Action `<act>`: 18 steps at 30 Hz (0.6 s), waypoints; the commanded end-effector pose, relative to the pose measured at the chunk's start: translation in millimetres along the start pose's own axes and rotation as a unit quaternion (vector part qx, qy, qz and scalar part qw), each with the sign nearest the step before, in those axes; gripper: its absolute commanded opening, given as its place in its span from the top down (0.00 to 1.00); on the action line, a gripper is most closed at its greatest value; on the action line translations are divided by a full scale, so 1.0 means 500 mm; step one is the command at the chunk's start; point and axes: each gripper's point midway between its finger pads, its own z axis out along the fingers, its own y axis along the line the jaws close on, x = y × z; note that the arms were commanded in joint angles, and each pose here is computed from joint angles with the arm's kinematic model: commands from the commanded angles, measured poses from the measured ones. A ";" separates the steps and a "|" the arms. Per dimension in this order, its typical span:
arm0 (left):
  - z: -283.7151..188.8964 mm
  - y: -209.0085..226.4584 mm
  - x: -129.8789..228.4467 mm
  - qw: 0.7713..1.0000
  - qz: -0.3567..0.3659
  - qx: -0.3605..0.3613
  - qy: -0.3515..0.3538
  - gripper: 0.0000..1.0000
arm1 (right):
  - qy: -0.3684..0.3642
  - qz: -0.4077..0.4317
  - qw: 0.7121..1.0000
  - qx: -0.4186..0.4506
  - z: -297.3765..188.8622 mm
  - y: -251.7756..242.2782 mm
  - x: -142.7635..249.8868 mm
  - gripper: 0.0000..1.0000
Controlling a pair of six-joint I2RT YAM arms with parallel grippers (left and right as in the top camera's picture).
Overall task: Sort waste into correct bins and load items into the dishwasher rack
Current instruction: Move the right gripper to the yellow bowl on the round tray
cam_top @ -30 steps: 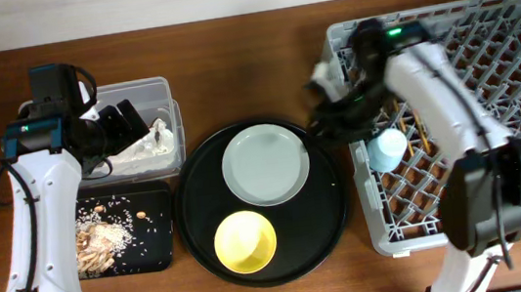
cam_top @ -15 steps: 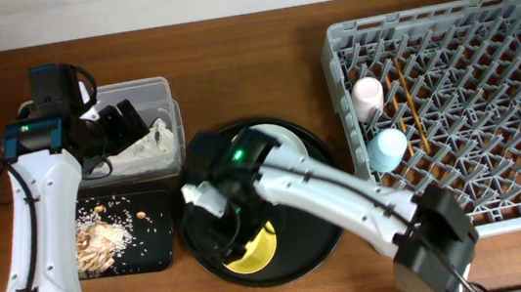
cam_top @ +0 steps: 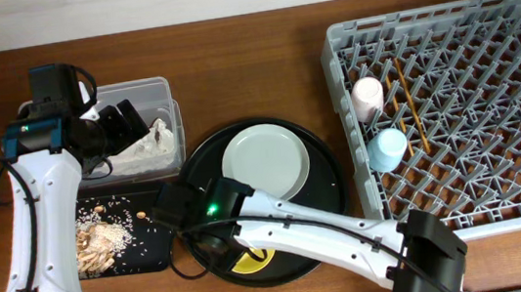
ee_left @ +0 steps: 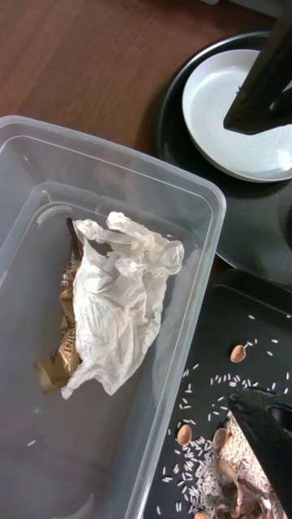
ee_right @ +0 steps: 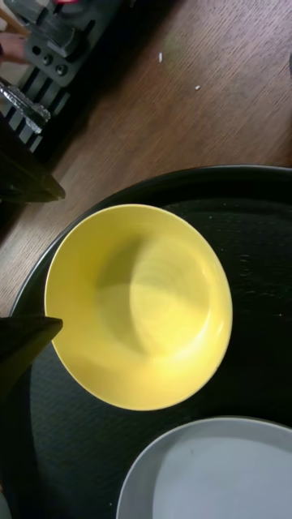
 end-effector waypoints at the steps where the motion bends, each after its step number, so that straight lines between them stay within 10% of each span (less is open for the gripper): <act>1: -0.016 -0.002 -0.012 1.000 0.004 0.001 -0.014 0.01 | 0.000 -0.001 1.000 0.009 0.009 0.013 0.005 0.62; 18: -0.016 -0.002 -0.012 1.000 0.004 0.001 -0.014 0.01 | 0.037 -0.002 0.999 -0.001 0.180 0.032 0.076 0.65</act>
